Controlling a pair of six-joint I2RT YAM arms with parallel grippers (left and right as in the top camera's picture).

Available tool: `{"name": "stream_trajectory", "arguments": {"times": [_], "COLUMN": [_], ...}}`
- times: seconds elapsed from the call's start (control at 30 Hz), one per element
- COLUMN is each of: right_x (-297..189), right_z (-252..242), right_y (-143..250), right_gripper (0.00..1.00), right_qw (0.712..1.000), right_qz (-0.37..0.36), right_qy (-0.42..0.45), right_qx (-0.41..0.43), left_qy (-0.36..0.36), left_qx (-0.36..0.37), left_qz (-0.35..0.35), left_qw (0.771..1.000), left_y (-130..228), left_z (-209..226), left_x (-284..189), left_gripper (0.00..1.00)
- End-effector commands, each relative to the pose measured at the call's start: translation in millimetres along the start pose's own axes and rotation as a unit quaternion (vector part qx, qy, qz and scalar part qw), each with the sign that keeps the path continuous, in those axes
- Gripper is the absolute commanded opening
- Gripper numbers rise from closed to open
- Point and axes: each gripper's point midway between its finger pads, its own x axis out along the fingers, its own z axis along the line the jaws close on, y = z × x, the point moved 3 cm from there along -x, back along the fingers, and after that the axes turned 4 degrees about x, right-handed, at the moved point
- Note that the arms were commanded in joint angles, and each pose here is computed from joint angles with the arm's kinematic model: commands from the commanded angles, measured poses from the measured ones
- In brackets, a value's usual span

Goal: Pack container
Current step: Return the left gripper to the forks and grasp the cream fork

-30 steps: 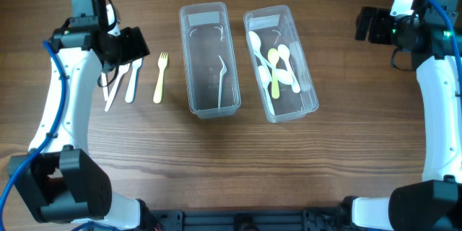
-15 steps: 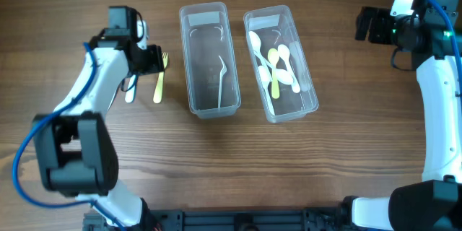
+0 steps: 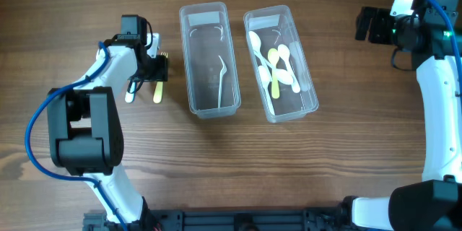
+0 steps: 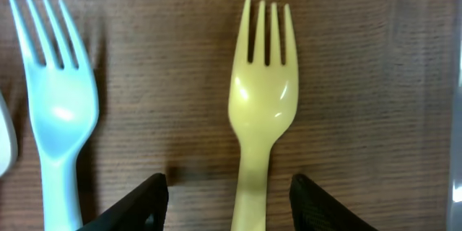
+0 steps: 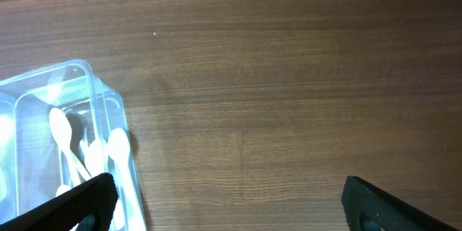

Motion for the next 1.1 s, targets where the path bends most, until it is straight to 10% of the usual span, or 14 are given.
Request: {"name": "stream_trajectory", "arguments": {"times": [0.0,0.37,1.07], "right_x": [-2,-2,-2], "right_z": [0,0,0], "right_y": [-4,-4,-4], "right_gripper": [1.00,1.00,1.00], "right_qw": [1.000,1.000,1.000], "right_qz": [-0.006,-0.006,-0.006], "right_qy": [0.003,0.003,0.003], "right_qx": [0.003,0.003,0.003], "left_qy": [0.017,0.021,0.012], "left_qx": [0.024,0.034,0.024], "left_qz": [0.002,0.003,0.022], "left_qw": [1.000,0.999,0.999], "left_y": [1,0,8], "left_z": [-7,-21,-18], "left_x": [7,16,22], "left_gripper": [0.57,0.57,0.04]}}
